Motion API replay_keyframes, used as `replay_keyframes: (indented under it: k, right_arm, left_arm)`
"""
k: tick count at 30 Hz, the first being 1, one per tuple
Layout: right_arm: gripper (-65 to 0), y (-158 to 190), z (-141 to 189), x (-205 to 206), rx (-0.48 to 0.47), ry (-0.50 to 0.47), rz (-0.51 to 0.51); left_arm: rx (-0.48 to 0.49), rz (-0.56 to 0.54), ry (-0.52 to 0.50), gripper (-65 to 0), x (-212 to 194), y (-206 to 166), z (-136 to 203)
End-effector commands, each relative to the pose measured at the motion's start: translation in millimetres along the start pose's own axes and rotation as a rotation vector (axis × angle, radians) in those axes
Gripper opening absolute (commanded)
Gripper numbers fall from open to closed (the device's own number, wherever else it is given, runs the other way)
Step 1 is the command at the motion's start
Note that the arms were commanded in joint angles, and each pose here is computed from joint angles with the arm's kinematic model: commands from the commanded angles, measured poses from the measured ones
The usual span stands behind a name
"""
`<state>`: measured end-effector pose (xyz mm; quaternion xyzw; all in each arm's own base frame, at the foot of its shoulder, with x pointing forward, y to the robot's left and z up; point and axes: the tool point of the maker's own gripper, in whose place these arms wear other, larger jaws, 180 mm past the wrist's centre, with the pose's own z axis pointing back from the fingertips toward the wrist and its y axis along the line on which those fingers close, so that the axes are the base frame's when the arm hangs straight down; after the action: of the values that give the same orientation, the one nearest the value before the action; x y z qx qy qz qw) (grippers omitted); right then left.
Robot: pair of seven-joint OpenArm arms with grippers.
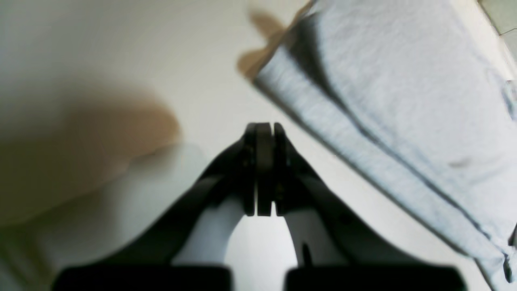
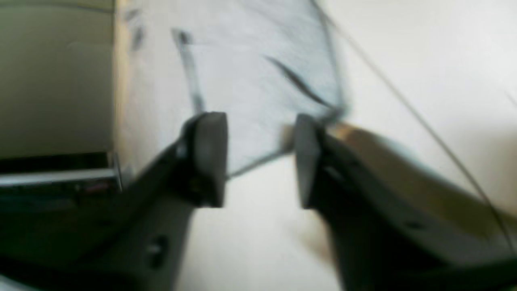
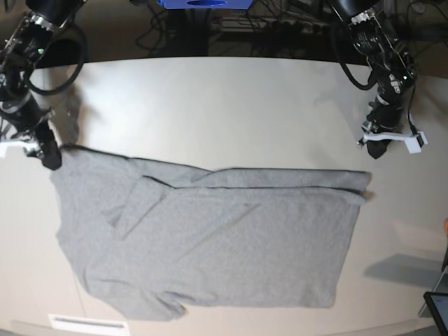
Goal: Fold the T-shirt properly
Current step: 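Lower both grippers onto the shirt's collar edge and pinch the fabric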
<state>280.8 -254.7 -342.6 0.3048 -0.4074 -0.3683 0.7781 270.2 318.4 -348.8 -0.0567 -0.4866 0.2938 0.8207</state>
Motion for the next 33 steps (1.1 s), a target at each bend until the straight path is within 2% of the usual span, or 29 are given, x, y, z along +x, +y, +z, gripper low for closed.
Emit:
replay_keyframes:
  k: [1,3,4,5,7,9,11,13,17,22,28,33]
  right_arm:
    - [-52.7,21.1,-1.4,6.4,0.051,0.006,0.059]
    - [-54.3,39.1,-6.5,-0.6,0.080,0.066,0.143]
    - [-52.7,48.4,-9.8,-5.6,0.093,0.095,0.195]
    - [-50.6,58.7,-12.9,-10.9,0.107,0.115,0.251]
    - [-45.8,81.2,-17.1,-19.2,0.117,0.125,0.418]
    - [-43.1,91.1,-22.3,-30.4,0.093,0.126,0.584]
    - [-41.5,88.3,-29.2,-41.1,0.044,0.128,0.719]
    - [-38.4,85.3,-34.6,-47.7,0.006,0.122,0.817]
    - [-30.9,86.3,-41.8,-60.2,-0.024,0.094,0.980]
    - [-30.3,89.8,-43.0,-58.3,-0.018,0.066,1.003]
    - [-30.3,66.8,-57.4,-59.6,-0.067,0.111,0.980]
    - [-30.3,62.2,-58.6,-60.6,-0.060,0.088,0.973]
  left_arm:
    - [-0.033,-0.017,-0.077,-65.0,27.1,-11.4,-0.2]
    - [-0.041,-0.020,-0.096,-64.8,36.2,-15.6,-2.9]
    - [-0.039,-0.033,-0.108,-61.6,42.2,-16.2,-3.6]
    - [-0.029,-0.062,-0.119,-57.4,49.2,-15.6,-4.0]
    - [-0.015,-0.144,-0.120,-45.0,54.5,-21.8,-9.5]
    - [0.005,-0.273,-0.148,-38.5,62.2,-30.6,-13.6]
    - [0.009,-0.393,-0.203,-35.9,65.0,-42.9,-15.8]
    - [0.012,-0.464,-0.244,-33.8,66.4,-50.3,-17.4]
    - [0.007,-0.506,-0.232,-26.9,53.6,-53.9,-28.6]
    - [0.020,-0.482,-0.201,-26.7,43.8,-48.7,-38.2]
    - [0.015,-0.480,-0.220,-26.7,41.3,-46.4,-42.9]
    - [0.020,-0.478,-0.196,-26.7,32.8,-41.5,-44.1]
